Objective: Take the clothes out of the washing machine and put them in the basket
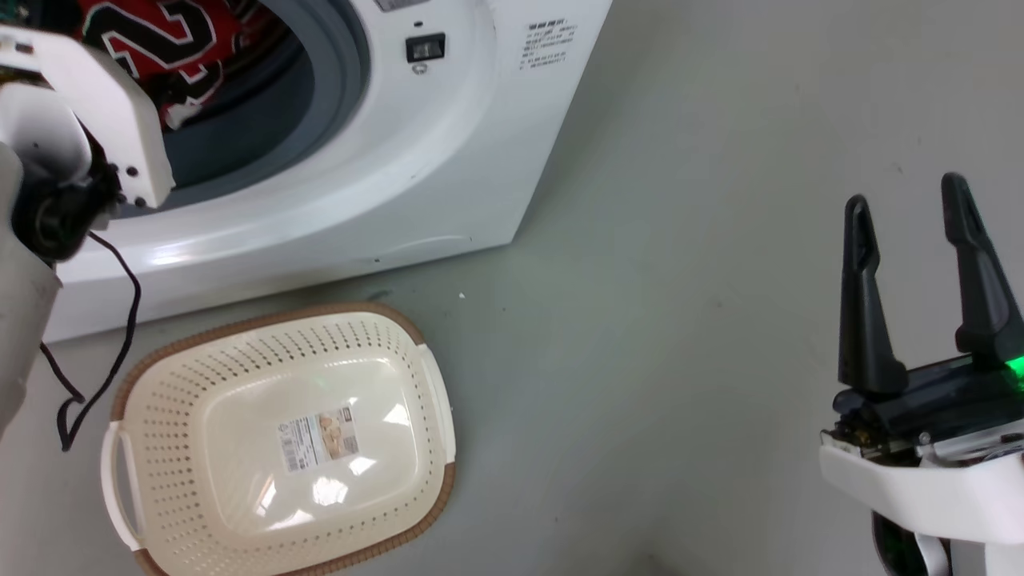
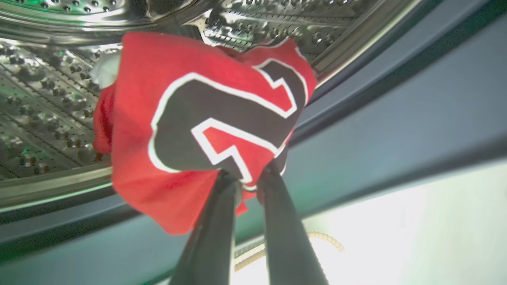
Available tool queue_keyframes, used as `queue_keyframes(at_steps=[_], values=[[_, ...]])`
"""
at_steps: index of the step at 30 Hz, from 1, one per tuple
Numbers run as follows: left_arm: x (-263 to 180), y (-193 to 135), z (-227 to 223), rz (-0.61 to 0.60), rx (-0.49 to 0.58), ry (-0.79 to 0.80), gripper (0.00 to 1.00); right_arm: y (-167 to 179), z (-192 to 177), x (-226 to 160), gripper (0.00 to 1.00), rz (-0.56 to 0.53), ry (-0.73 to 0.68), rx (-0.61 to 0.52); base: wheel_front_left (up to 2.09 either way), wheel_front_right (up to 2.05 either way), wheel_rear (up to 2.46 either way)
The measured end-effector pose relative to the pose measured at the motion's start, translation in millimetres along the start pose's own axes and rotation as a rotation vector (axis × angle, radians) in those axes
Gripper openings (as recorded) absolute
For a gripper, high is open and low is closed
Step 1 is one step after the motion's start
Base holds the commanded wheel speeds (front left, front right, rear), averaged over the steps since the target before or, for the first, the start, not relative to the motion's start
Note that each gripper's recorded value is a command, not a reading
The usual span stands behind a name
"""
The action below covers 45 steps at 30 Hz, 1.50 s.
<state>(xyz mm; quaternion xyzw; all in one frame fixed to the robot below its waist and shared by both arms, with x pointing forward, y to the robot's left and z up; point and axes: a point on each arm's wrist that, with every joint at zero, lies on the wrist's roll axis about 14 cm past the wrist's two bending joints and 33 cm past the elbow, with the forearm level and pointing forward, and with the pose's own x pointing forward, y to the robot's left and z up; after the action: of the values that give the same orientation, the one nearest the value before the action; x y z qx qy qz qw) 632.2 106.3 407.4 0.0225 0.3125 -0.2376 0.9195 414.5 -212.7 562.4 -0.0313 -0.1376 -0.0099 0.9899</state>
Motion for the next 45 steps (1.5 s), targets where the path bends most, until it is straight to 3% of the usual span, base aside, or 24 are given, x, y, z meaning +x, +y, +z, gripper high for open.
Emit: queue_keyframes(at_steps=[18, 30, 45], values=[[-113.6, -58.5, 19.0, -0.044, 0.126, -0.191, 0.0, 14.7, 48.1, -42.6, 1.0, 0.032, -0.077, 0.007, 0.0, 0.0, 0.0], [-166.2, -103.0, -45.5, -0.1, 0.119, -0.133, 0.0, 23.4, 62.6, -60.5, 1.0, 0.055, -0.105, 0.006, 0.0, 0.0, 0.0], [-141.9, -121.8, -158.8, -0.188, 0.014, 0.156, 0.0, 13.8, 45.3, -53.4, 1.0, 0.028, -0.053, -0.024, 0.0, 0.0, 0.0]])
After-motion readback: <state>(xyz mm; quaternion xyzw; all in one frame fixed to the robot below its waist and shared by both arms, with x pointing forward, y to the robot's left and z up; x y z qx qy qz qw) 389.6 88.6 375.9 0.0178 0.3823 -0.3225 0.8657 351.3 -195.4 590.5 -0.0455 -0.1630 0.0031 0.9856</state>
